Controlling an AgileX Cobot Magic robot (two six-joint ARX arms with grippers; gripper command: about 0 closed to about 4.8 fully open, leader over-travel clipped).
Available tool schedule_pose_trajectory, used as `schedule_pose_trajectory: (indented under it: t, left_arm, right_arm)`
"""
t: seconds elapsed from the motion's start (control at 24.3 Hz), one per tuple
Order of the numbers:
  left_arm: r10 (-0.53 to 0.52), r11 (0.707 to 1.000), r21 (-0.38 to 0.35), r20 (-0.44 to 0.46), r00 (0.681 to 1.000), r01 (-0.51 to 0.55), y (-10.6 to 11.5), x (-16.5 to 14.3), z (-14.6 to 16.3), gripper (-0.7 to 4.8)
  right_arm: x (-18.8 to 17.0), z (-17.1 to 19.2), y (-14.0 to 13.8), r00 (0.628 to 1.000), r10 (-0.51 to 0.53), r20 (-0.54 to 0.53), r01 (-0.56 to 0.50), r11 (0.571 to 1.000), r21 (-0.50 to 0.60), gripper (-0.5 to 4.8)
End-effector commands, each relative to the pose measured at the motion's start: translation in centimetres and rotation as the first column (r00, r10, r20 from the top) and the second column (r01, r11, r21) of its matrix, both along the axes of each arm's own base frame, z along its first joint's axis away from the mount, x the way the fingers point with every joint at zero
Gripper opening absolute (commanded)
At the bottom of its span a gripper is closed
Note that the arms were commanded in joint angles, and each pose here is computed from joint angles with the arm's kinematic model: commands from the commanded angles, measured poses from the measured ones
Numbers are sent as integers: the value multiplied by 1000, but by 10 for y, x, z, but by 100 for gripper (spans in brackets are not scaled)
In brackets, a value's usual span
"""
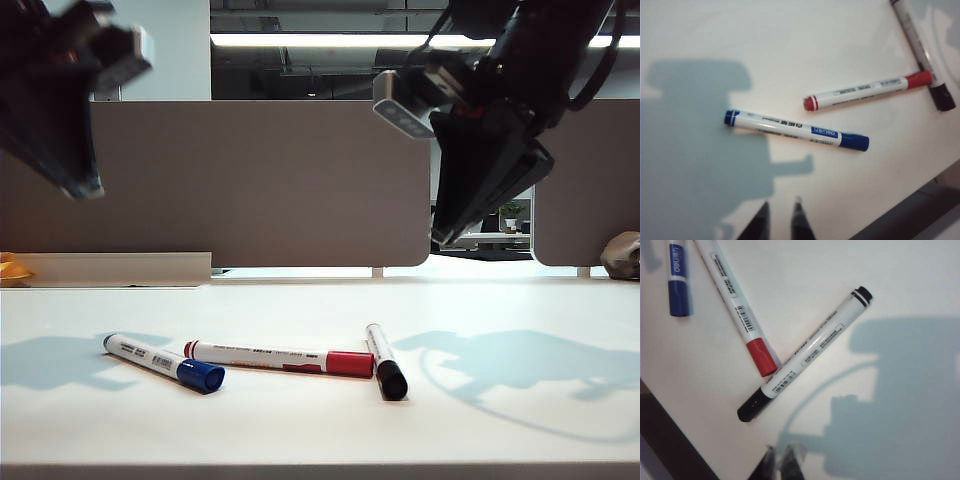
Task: Pick up the markers one by one and line them up horizontally in a straight line on the table.
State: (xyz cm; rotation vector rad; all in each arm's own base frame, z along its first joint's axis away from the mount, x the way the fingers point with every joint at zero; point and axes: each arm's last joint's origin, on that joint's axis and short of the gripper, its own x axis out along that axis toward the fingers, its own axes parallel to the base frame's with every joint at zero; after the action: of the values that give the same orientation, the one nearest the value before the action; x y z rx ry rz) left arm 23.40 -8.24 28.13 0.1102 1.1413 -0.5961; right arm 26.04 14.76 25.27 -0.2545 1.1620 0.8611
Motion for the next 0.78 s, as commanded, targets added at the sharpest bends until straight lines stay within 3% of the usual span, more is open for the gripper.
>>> schedule_pose_trajectory:
  t: [0.04, 0.29, 0.58, 0.78]
  left_arm:
    - [-2, 1000, 15, -36, 999, 2, -3, 10, -11, 63]
    - [44, 999, 22, -93, 995, -43, -6, 19, -23, 62]
    - [91, 996, 2, -92, 992, -91, -8, 26, -27, 62]
    - [109, 993, 47, -100, 989, -105, -8, 28, -32, 62]
  right_arm:
    - [4, -2, 3, 1000, 4, 12, -4, 1000, 9, 35]
    - [10, -5, 6, 999, -46, 18, 45, 998, 38, 55]
    - [20, -7, 11, 993, -116, 35, 113, 990, 90, 55]
    - [28, -21, 21, 993, -118, 18, 116, 988, 98, 65]
